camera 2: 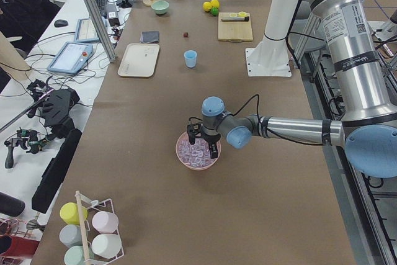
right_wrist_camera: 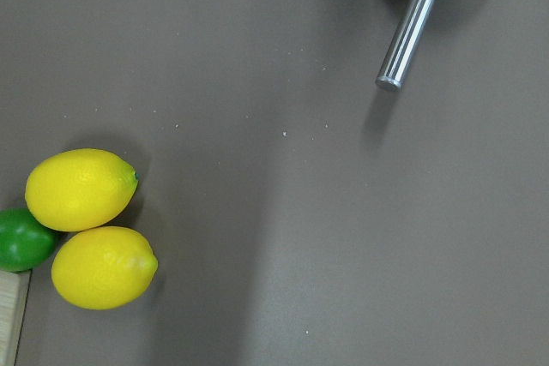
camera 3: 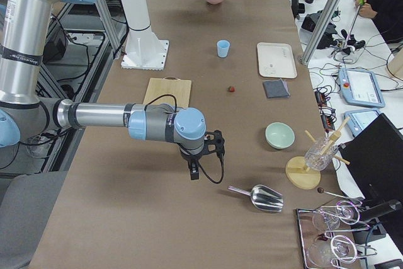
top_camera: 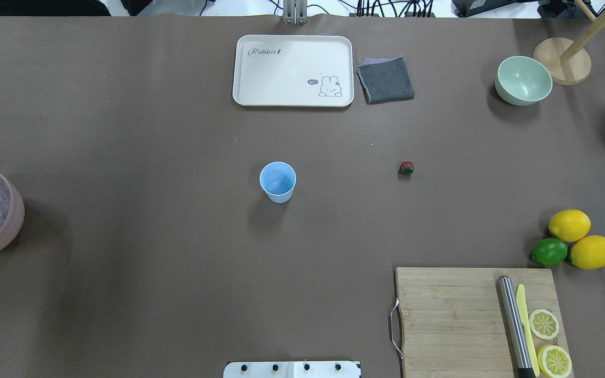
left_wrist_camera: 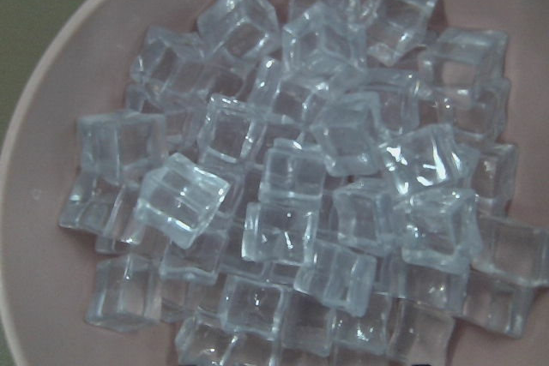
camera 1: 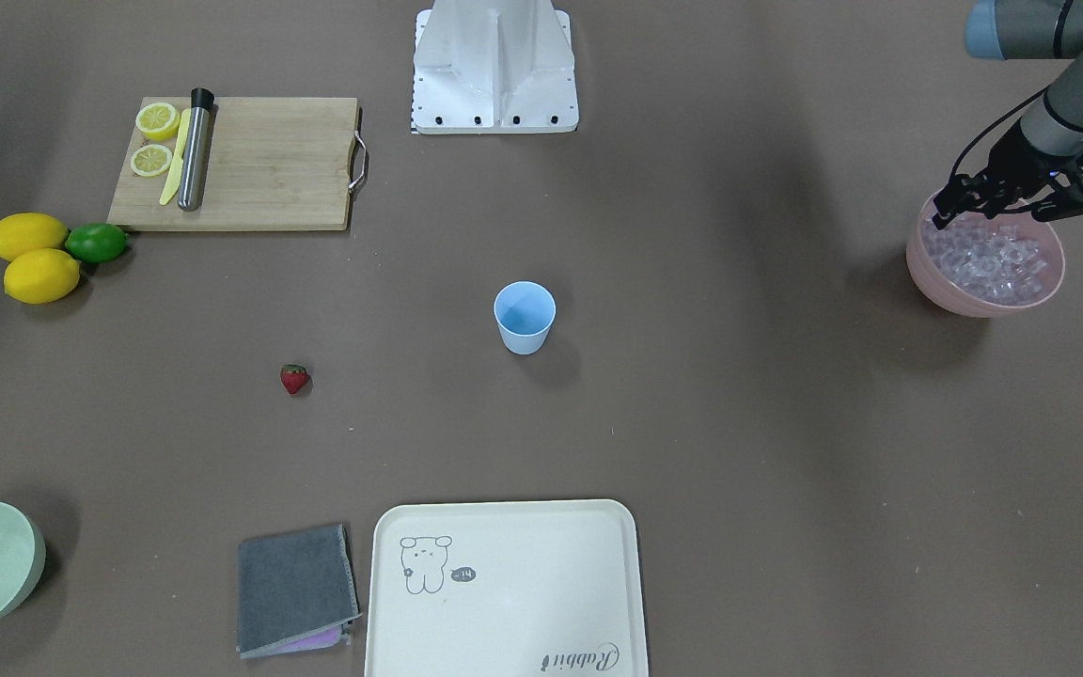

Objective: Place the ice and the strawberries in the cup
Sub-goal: 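Lower the left gripper into the pink bowl and grasp an ice cube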

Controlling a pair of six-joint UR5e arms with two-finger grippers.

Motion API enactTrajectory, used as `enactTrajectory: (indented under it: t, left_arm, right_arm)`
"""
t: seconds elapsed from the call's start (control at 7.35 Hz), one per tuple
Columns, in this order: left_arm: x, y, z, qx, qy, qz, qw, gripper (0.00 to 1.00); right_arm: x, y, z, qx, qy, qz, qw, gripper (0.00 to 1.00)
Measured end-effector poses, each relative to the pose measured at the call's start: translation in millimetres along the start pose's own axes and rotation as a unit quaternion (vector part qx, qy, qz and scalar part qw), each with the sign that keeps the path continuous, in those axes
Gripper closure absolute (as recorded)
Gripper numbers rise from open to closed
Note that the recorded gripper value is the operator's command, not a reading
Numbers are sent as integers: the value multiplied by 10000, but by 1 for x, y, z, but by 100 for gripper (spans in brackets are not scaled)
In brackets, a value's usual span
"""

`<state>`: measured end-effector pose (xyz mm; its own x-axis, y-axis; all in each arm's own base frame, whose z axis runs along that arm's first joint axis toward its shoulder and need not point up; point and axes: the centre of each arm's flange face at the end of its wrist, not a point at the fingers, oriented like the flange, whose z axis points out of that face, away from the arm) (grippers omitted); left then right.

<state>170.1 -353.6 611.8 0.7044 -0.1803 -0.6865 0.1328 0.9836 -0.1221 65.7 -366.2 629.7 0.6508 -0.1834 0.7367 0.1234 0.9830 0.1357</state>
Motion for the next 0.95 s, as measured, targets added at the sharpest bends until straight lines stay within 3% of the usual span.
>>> enactTrajectory:
  t: [0.95]
  left_arm:
    - [10, 4, 8, -10, -57, 141, 9999, 23]
  right_arm:
    - [0, -1, 0, 3, -2, 25, 10000, 0]
